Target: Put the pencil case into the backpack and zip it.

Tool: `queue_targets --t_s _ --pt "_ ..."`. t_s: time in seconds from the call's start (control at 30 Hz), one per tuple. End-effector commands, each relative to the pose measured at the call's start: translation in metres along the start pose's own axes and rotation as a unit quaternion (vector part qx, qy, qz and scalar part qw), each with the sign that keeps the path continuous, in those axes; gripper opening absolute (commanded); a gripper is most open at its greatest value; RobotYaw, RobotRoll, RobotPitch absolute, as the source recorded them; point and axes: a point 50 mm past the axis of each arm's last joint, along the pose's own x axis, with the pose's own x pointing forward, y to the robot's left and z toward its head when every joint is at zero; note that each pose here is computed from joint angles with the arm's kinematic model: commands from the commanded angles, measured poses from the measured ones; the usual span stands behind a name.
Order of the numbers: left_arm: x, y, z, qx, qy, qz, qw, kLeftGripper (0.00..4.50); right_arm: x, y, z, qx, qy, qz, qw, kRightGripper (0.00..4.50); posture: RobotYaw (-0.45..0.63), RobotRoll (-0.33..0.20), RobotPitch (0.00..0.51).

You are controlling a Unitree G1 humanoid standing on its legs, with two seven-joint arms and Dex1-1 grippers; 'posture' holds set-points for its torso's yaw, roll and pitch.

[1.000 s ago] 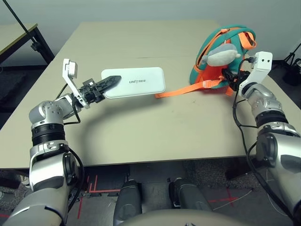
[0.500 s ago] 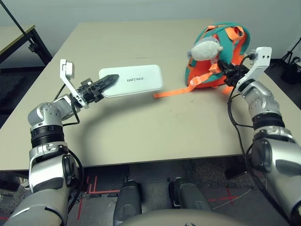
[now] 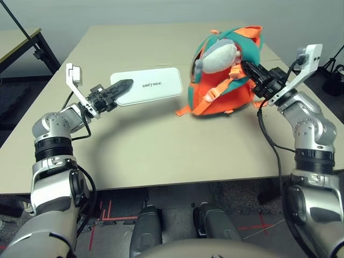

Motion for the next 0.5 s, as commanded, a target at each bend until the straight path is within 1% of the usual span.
queue_targets --t_s 0.03,0.17,0.4,0.5 --pt "0.004 -0.007 0.009 0.016 -0.01 -0.021 1.0 1.41 -0.006 0.02 -0.001 0.006 -0.017 0.021 1.0 0.2 -0.14 0.0 0.017" --pt "0.004 -0.01 0.012 0.025 -0.012 -0.028 0.999 1.41 -0.02 0.027 -0.026 0.023 0.013 -0.005 1.0 0.19 -0.15 0.0 0.022" --pt "-0.002 -0.02 0.026 0.051 -0.02 -0.038 0.998 1.41 -0.032 0.036 -0.046 0.042 0.049 -0.012 0.998 0.19 -0.15 0.0 0.025" --pt "-0.006 -0.026 0.031 0.074 -0.007 -0.043 0.996 1.41 -0.035 0.038 -0.056 0.051 0.081 -0.014 0.995 0.18 -0.15 0.0 0.025"
